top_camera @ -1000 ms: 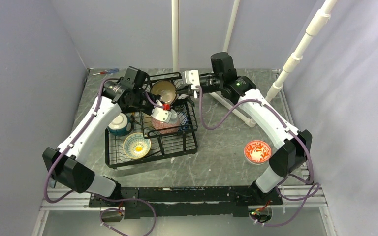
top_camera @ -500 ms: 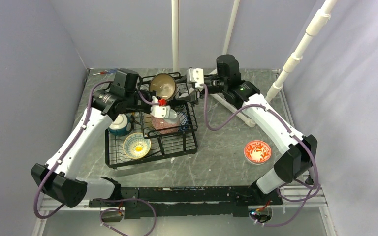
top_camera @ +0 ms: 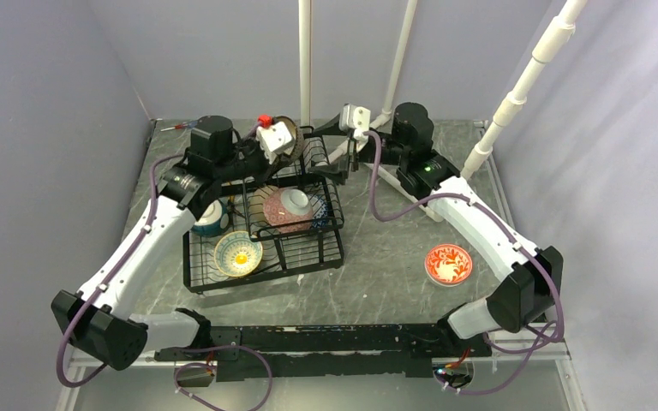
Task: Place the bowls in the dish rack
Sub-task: Pick up the bowl from the dish rack, then turn the bowl upside down on the dish rack.
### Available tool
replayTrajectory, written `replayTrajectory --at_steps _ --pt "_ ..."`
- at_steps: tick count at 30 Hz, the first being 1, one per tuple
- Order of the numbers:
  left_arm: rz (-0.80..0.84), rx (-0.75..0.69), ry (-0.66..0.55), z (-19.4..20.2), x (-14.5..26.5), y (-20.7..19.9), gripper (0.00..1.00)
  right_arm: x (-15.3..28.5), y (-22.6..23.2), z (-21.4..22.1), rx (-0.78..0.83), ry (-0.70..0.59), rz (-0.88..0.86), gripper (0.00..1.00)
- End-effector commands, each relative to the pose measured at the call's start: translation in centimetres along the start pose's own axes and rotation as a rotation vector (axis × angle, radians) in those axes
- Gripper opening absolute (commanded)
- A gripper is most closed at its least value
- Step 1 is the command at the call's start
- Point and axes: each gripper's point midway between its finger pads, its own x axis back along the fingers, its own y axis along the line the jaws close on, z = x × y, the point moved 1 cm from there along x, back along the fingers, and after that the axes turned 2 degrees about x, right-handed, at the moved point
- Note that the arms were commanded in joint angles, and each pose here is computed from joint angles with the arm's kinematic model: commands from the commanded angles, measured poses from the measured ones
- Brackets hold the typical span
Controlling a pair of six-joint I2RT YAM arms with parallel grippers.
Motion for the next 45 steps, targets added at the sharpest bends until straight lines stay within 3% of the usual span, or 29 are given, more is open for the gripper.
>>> replayTrajectory --at_steps 1,5,14,20,27,38,45 --pt "-0.108 0.308 -0.337 -8.3 2.1 1.3 0.03 0.8 -1.9 -3.4 -0.034 -0.080 0.132 0.86" --pt "-0.125 0.600 -0.384 -9.2 2.1 1.5 0.03 1.0 -2.6 -3.5 -0.115 -0.096 0.197 0.97" --pt "-0.165 0.997 -0.568 -9.1 2.3 2.2 0.03 1.0 -4.5 -1.1 -0.421 -0.073 0.364 0.97" --pt "-0.067 1.064 -0.606 -8.7 1.0 1.2 0.03 0.6 -5.1 1.0 -0.700 -0.077 0.372 0.82" --pt "-0.057 1.126 -0.617 -7.5 0.5 1.2 0.02 -0.5 -4.2 2.5 -0.915 -0.058 0.323 0.76" --pt "-0.082 1.252 -0.666 -3.8 1.6 2.5 0.03 -2.8 -1.4 4.8 -1.123 0.027 0.280 0.51" --pt "-0.090 1.320 -0.696 -1.9 3.0 3.1 0.03 -4.4 0.2 5.4 -1.155 0.066 0.249 0.51"
